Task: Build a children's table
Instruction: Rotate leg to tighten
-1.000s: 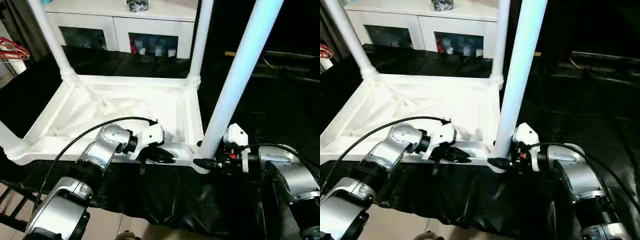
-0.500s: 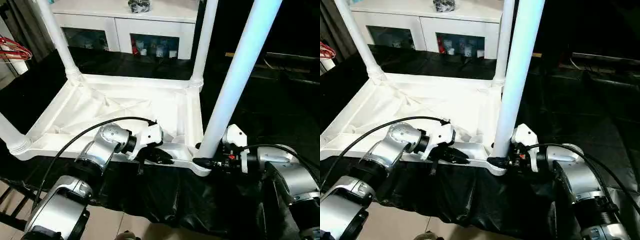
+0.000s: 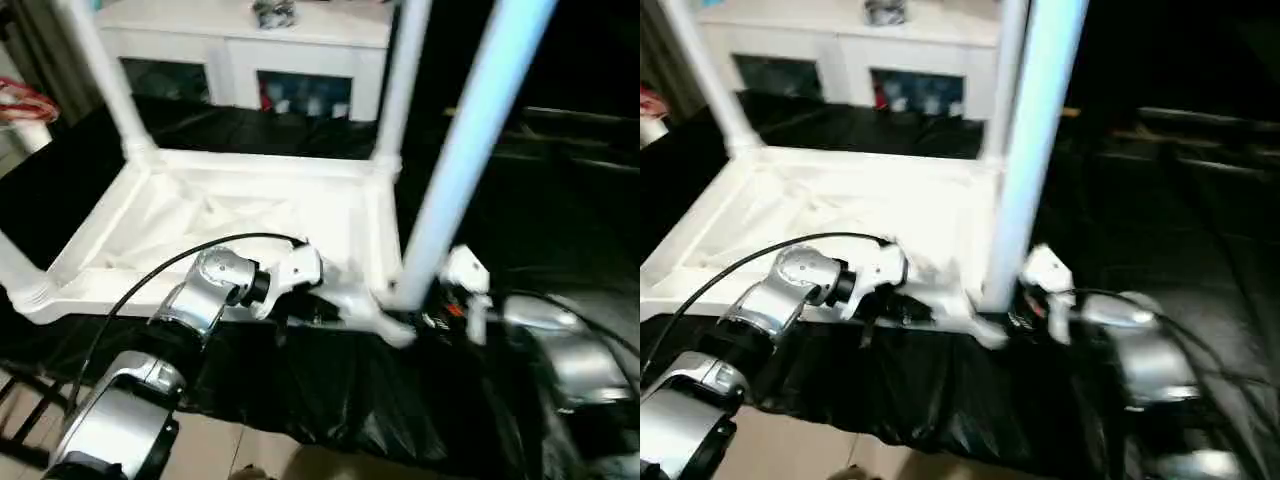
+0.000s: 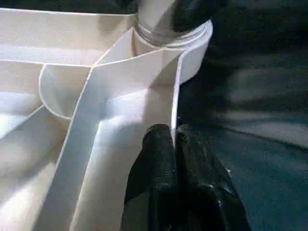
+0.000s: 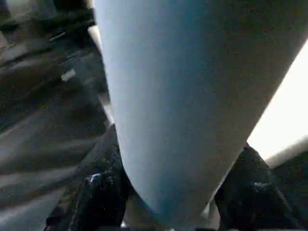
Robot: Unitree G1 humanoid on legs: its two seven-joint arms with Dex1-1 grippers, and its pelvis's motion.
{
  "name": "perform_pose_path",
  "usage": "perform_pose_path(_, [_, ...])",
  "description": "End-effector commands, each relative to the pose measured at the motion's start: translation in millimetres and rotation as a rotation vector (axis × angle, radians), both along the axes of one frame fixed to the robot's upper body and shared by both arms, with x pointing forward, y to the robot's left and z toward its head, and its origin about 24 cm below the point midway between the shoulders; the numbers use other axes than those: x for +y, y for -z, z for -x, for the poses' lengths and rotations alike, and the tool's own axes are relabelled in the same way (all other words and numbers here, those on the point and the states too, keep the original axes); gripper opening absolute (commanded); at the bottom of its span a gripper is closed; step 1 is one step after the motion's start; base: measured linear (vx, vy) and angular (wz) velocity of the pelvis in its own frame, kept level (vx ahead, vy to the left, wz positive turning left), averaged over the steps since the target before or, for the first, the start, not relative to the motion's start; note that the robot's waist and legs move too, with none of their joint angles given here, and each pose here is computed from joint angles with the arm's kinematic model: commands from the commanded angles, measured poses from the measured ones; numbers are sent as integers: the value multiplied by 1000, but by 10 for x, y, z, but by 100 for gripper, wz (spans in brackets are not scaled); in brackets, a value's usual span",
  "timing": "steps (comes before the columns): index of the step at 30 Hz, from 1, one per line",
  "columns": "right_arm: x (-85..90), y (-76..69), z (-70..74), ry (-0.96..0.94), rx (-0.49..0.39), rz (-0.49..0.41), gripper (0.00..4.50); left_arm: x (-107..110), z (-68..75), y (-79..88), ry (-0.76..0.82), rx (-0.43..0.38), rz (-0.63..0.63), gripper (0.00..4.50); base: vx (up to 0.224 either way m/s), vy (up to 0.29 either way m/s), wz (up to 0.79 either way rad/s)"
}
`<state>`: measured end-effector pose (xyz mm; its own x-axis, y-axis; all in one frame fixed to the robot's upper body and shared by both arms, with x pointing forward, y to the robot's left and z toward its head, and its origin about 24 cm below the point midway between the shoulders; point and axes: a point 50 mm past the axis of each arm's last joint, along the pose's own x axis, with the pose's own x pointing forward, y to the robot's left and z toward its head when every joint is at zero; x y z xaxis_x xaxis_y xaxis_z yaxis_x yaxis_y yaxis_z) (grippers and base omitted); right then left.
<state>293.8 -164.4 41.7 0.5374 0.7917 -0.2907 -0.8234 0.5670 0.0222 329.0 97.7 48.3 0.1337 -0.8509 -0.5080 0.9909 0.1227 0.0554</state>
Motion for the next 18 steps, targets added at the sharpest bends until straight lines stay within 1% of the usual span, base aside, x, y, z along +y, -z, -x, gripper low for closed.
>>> perform_pose_path(1, [192, 369, 71, 79, 156, 10, 197, -205, -189, -237, -163, -117, 107, 0, 0, 0, 0])
perform_pose_path(4, [262, 427, -20, 229, 187, -21, 197, -330, -217, -247, -225, -126, 129, 0, 0, 0, 0])
perform_pose_path(5, [262, 427, -20, 229, 187, -21, 197, -330, -217, -247, -225, -126, 129, 0, 0, 0, 0])
perform_pose_path(6, [350, 439, -75, 301, 193, -48, 197, -426, -221, -261, -247, -129, 144, 0, 0, 0, 0])
perform_pose_path(7, [391, 444, -98, 332, 197, -62, 197, -464, -226, -266, -260, -132, 147, 0, 0, 0, 0])
perform_pose_path(9, [526, 441, -172, 432, 215, -98, 197, -566, -220, -283, -272, -150, 153, 0, 0, 0, 0])
perform_pose_path(11, [582, 442, -199, 471, 222, -106, 197, -605, -215, -286, -274, -161, 153, 0, 0, 0, 0])
perform_pose_path(13, [643, 428, -233, 489, 203, -97, 197, -644, -196, -286, -254, -175, 144, 0, 0, 0, 0])
perform_pose_path(14, [662, 415, -244, 481, 184, -86, 232, -655, -186, -287, -241, -179, 144, 0, 0, 0, 0])
perform_pose_path(15, [664, 404, -250, 471, 171, -81, 253, -654, -169, -282, -218, -177, 144, 0, 0, 0, 0])
perform_pose_path(16, [664, 404, -250, 471, 171, -81, 267, -654, -169, -282, -218, -177, 144, 0, 0, 0, 0])
perform_pose_path(18, [641, 381, -253, 446, 158, -88, 269, -625, -134, -264, -171, -171, 135, 0, 0, 0, 0])
